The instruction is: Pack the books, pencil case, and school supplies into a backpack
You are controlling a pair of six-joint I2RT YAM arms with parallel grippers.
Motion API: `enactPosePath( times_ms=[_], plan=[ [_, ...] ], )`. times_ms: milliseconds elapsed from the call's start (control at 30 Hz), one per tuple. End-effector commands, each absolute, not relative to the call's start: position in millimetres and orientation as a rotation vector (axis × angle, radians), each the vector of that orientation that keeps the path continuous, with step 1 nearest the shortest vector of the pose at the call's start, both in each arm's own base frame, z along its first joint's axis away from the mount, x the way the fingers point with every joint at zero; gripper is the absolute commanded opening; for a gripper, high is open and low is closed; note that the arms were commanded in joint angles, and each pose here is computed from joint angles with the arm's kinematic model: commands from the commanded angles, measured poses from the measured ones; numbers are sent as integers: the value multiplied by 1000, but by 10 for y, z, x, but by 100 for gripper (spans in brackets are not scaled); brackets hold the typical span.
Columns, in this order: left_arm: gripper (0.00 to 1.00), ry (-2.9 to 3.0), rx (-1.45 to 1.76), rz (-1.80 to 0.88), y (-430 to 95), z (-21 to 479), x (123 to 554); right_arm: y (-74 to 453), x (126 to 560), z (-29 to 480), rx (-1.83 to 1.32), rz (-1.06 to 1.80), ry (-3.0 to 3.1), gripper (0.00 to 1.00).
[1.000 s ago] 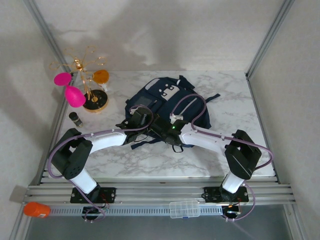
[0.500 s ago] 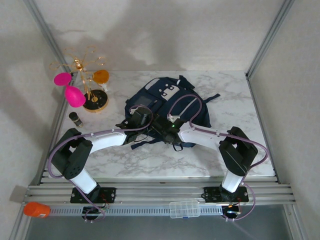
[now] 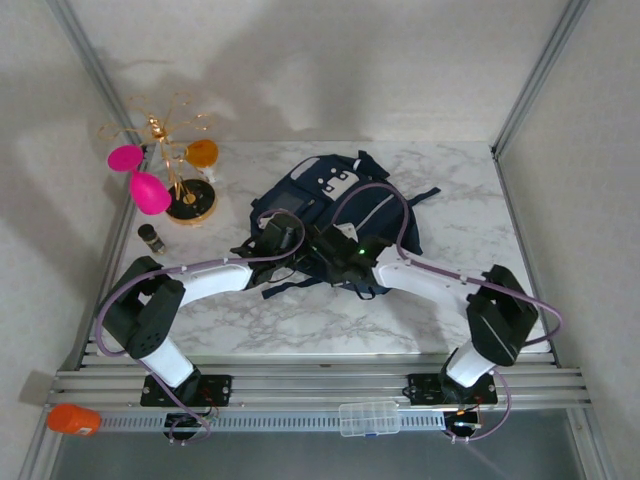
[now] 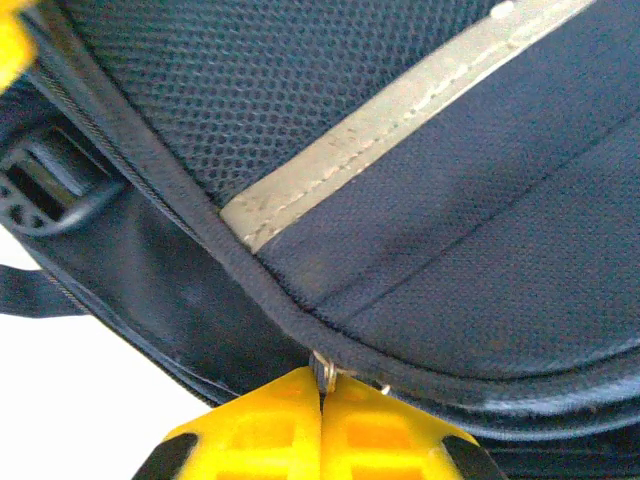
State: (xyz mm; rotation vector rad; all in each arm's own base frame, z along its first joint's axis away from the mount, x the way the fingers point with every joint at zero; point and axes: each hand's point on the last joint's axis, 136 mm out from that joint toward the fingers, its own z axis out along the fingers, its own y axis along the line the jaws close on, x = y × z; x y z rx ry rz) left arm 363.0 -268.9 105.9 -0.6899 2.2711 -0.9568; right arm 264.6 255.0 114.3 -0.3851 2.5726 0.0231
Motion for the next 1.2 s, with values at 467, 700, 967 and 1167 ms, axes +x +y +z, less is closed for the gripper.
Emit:
enactPosePath(
  times_ms=[467, 700, 967, 1167],
  plan=[
    [25, 2150, -1004, -1040, -2998, 882, 3753, 2378, 2732, 1276, -343, 108, 2498, 0],
    [0, 2165, -949, -992, -2842, 886, 3749, 2178, 2743, 1306, -346, 68, 2488, 0],
    [0, 2227, -858, -913, -2636, 962, 3653, 1928, 2797, 1382, -343, -25, 2475, 0],
    [0, 2219, -835, -966, -2646, 1085, 3623, 2294, 2735, 1439, -421, 182, 2480, 0]
  ],
)
